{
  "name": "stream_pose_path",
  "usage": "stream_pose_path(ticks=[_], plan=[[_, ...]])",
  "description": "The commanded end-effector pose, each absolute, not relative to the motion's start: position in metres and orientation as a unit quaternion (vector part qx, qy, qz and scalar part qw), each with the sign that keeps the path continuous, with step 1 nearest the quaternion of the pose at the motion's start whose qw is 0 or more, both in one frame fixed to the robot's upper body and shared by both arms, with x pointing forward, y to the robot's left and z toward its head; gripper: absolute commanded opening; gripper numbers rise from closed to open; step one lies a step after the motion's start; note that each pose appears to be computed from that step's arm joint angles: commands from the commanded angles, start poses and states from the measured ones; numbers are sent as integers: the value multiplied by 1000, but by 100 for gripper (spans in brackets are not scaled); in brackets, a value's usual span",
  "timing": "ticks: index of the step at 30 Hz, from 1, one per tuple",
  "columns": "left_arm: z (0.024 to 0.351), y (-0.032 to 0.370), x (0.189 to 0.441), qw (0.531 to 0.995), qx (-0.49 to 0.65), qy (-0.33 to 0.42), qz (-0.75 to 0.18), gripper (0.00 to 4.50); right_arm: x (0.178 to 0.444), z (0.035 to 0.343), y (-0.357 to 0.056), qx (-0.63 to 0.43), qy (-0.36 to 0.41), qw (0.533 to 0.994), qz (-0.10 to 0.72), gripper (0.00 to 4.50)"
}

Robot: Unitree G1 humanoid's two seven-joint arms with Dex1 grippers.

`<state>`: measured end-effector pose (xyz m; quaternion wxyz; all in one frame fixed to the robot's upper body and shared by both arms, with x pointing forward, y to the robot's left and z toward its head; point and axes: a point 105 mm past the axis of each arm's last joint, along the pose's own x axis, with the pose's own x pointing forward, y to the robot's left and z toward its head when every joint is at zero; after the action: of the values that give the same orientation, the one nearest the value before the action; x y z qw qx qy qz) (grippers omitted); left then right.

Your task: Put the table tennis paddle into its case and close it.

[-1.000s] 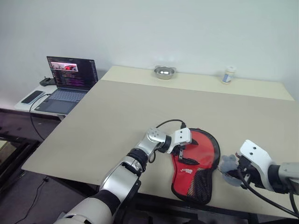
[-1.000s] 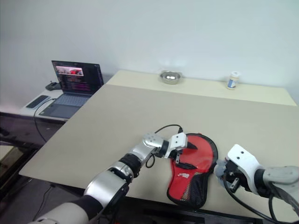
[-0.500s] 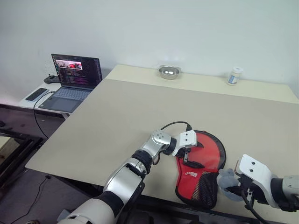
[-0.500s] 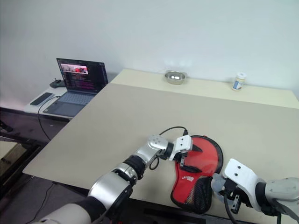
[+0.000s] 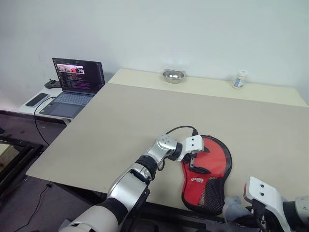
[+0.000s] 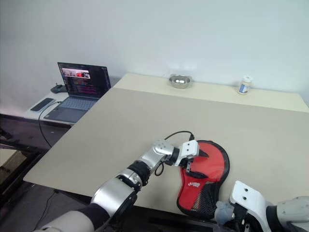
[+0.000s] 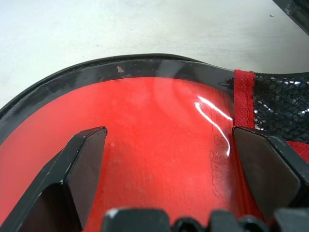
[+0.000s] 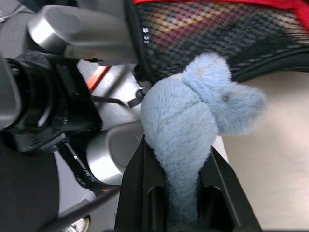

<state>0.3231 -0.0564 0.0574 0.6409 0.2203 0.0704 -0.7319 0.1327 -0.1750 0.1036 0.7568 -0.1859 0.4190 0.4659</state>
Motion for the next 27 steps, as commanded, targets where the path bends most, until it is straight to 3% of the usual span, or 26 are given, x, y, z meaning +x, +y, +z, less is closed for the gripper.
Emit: stream_pose_path(ticks=[1,6,12,18,23,27], plan=[[-2,-37,304,615,251,187,-724,450,123,109,-163,-178,410,743,498,19],[-2,-37,304,614,253,186,-724,450,133,112,-166,-194,399,759,477,19],[-1,-40,304,617,250,184,-723,450,142,126,-172,-188,386,771,470,218],[3,-43,306,625,238,179,-721,450,171,158,-195,-182,348,820,415,436],[19,-44,315,644,219,153,-717,450,208,175,-218,-193,293,872,342,449],[55,-43,329,659,193,93,-721,450,238,175,-231,-200,242,902,295,449]])
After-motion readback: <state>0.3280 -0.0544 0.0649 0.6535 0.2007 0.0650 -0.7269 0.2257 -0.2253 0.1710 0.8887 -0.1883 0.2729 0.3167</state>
